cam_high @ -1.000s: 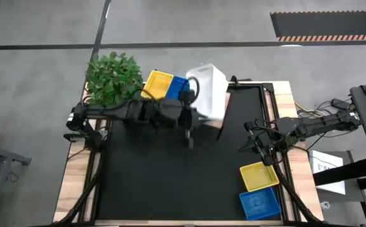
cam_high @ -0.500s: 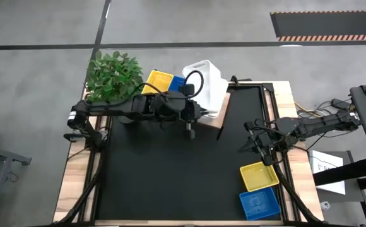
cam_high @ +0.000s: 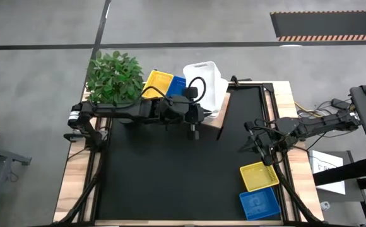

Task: Stack baskets on shelf by color
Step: Stack the white bin on top of the other white bins on the shelf

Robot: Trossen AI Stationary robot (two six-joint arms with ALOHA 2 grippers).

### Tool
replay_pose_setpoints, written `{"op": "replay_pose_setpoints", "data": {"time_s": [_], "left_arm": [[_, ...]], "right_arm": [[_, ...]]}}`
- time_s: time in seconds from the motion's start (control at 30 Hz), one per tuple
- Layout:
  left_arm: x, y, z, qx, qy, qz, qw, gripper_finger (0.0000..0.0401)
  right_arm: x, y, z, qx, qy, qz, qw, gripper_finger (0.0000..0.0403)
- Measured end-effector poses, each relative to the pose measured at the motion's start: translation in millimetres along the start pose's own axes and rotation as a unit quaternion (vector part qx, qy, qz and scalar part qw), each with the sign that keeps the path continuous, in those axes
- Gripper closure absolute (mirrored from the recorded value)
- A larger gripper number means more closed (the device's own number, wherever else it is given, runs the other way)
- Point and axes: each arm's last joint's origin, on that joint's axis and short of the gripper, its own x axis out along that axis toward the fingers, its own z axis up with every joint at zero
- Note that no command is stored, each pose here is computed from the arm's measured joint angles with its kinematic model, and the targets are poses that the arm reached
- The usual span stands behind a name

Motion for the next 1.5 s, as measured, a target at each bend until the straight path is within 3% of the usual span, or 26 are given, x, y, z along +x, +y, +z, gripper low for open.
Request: {"op": "replay_pose_setpoints", "data": {"time_s": [0.1,0.47,1.3,1.5], "left_arm": [[0.4,1.7,2.7,0.005,-0.015,0.007,1.0,0.0401],[4.3,2.0,-6.0,0.152,0.005,0.003,0.988,0.0401],[15.9,-3.4,-27.3,0.144,0.031,-0.016,0.989,0.04],[16.3,-1.8,-28.0,0.143,0.032,-0.013,0.989,0.0369]], "right_arm": [[0.0,0.0,0.0,0.0,0.0,0.0,1.0,0.0394],[0.2,0.0,-0.1,0.0,0.001,0.0,1.0,0.0394],[1.7,-0.2,-1.0,0.005,0.005,0.001,1.0,0.0394],[1.7,-0.2,-1.0,0.005,0.005,0.001,1.0,0.0394]]}}
